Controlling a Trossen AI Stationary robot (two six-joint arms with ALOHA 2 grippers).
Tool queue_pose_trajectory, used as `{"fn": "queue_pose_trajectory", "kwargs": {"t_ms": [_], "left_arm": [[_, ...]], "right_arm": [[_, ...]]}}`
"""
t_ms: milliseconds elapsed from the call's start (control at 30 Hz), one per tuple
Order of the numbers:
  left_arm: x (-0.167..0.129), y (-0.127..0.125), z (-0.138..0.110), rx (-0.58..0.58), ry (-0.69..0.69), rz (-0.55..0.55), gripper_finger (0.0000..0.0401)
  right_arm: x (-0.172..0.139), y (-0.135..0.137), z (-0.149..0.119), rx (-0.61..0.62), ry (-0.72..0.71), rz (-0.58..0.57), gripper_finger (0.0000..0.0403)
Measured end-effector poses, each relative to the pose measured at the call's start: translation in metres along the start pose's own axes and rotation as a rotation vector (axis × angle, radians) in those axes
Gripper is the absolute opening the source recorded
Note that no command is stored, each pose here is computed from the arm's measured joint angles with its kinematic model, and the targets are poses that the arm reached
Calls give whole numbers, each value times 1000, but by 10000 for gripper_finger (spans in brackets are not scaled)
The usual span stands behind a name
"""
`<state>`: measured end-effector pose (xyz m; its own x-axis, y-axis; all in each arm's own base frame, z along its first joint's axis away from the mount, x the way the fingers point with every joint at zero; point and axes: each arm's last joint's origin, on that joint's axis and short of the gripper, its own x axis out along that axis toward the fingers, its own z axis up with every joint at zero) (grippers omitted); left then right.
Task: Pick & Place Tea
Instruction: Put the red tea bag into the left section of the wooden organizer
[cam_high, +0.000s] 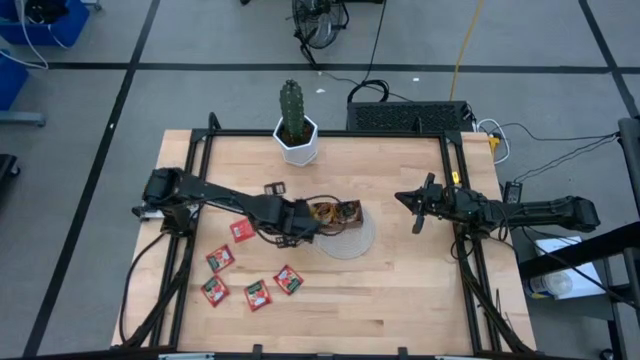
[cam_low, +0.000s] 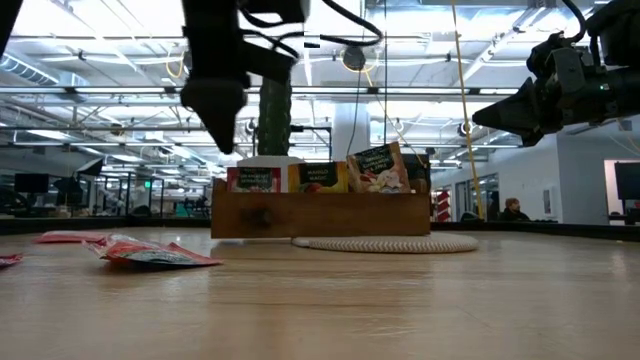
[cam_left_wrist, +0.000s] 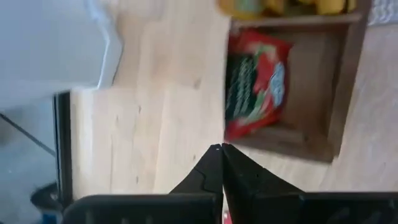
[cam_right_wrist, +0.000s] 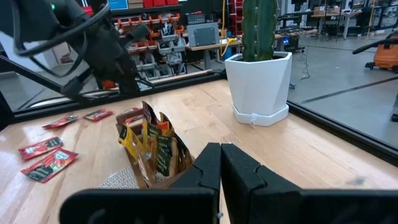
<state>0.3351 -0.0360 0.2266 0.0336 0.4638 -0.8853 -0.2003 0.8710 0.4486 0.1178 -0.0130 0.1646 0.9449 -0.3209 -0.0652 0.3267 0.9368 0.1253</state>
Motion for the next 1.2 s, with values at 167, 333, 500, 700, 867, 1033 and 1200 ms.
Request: {"fn": "queue_pose_trajectory", "kwargs": {"t_ms": [167,333,500,700,867,1033,1200], "left_arm": [[-19,17,-28,-154,-61,-16,32],[-23,32,-67,-326,-61,-65,104],[-11,22,-108,-400,127,-282,167],[5,1,-145,-458,256,-375,203],[17,-16,-154,-480,230,-444,209],[22,-27,-163,-514,278,-490,209],[25,-34,-179,-620,409,-457,209]], "right_arm": [[0,0,0,0,0,0,0],[0,0,0,0,0,0,0],[0,0,0,0,0,0,0],[0,0,0,0,0,0,0],[0,0,0,0,0,-1,0],[0,0,0,0,0,0,0],[0,0,0,0,0,0,0]]}}
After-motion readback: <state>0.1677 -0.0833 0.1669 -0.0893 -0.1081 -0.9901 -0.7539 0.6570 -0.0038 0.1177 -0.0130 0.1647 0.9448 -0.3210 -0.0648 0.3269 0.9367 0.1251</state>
